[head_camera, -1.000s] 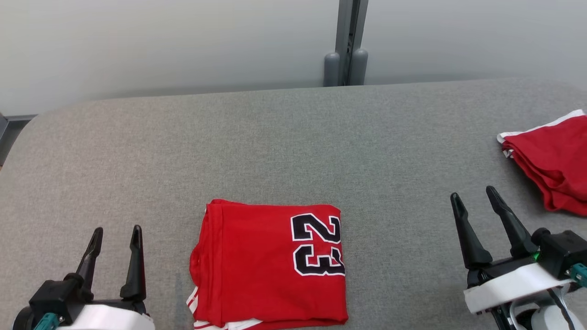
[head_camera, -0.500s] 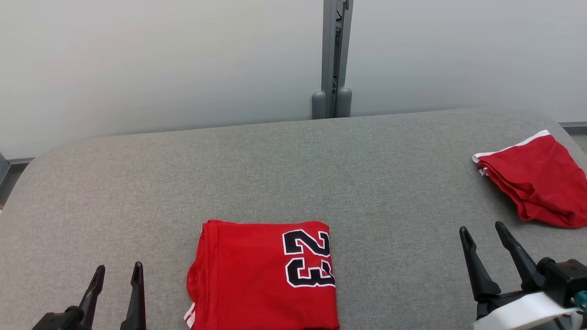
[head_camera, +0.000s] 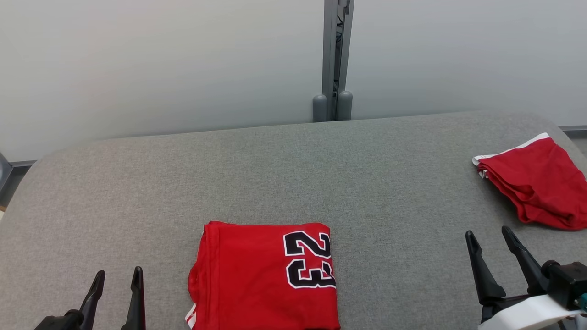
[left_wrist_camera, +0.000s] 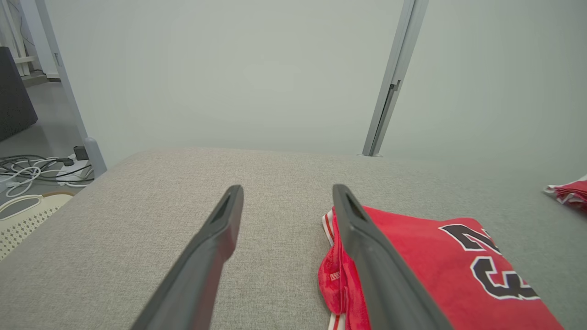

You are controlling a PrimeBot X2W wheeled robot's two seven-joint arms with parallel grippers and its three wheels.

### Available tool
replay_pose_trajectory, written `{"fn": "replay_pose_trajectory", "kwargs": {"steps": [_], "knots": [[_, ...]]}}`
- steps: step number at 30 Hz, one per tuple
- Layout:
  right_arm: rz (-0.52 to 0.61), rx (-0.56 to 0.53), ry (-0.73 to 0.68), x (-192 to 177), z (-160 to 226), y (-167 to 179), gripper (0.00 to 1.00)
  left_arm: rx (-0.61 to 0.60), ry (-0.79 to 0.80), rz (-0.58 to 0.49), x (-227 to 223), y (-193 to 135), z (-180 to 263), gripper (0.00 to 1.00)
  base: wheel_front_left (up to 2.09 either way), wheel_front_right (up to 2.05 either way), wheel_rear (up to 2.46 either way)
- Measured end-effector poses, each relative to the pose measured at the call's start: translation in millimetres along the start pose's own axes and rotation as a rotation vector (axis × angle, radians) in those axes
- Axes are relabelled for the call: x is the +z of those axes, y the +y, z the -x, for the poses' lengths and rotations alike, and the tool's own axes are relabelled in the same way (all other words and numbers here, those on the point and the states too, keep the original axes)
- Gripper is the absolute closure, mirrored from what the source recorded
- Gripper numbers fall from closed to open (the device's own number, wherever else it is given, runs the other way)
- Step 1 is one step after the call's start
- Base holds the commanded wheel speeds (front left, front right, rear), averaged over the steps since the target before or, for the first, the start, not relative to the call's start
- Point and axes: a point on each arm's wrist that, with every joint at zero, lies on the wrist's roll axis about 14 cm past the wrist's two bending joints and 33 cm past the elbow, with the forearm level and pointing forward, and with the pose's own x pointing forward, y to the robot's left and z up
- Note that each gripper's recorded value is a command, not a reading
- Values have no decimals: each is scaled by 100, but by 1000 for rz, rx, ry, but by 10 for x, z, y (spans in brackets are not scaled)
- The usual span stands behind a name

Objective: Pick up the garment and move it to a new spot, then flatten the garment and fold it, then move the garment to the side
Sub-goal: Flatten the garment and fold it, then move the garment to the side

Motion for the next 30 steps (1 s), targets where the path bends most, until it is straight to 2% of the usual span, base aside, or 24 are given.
{"fn": "replay_pose_trajectory", "kwargs": {"steps": [25,30], "knots": [[10,-5,19,-10,-45,-35,0,16,-15,13,34,6,-12,0,0,0,0],[-17,38,60,-148,-177,130,0,33,-58,24,150,41,-67,0,0,0,0]]}}
